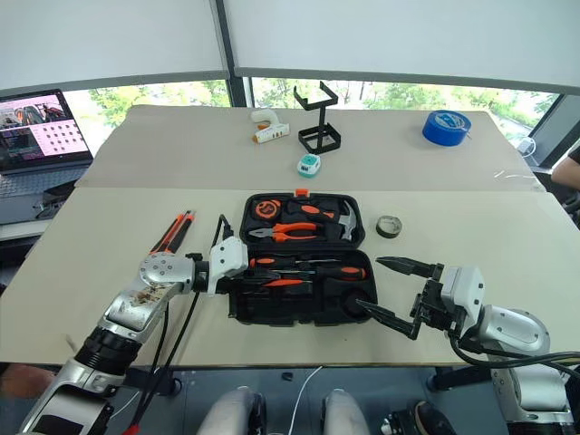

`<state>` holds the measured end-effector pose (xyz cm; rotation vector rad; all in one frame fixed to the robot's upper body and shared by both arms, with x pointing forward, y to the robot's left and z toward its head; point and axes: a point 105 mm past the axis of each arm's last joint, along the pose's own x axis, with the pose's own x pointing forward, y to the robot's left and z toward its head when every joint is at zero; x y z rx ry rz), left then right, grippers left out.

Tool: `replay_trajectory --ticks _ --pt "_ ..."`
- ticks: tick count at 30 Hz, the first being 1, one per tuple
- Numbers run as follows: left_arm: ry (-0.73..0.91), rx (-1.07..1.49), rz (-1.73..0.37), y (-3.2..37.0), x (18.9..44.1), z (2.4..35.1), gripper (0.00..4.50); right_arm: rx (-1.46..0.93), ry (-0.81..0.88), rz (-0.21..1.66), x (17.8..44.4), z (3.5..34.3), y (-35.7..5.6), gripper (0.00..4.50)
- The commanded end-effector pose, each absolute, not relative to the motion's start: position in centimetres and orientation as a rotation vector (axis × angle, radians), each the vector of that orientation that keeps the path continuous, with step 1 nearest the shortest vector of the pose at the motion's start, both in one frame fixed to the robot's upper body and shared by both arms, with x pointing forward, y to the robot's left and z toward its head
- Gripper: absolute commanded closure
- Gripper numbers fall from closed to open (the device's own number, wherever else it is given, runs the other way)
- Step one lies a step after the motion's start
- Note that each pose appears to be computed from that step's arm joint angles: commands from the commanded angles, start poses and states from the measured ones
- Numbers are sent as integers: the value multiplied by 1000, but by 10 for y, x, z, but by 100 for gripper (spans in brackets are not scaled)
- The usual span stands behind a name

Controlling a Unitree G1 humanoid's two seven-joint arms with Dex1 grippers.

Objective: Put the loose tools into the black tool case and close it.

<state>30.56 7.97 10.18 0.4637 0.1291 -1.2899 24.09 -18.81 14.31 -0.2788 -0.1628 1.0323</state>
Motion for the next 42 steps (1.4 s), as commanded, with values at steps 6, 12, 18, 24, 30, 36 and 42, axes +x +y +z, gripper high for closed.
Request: replay_trajectory --ticks 6,12,18,24,30,36,42 --pt "241 464 -1318 82 292 83 447 -302 -202 1025 239 150 -185 0" --pt "244 476 -1236 81 302 83 447 -300 -206 1026 241 150 -184 0" --pt "252 445 -1243 78 301 86 447 -298 -204 1028 242 149 -184 0" --pt "402 430 -1252 101 291 89 447 -301 -190 1040 241 148 -185 0" --pt "71 317 -1049 150 286 152 397 -305 -143 1034 235 154 -206 0" --pt "39 222 -585 261 243 139 202 -319 -118 1050 226 146 -209 0" --pt "73 208 -113 344 186 118 1 -320 -170 999 228 135 -207 0"
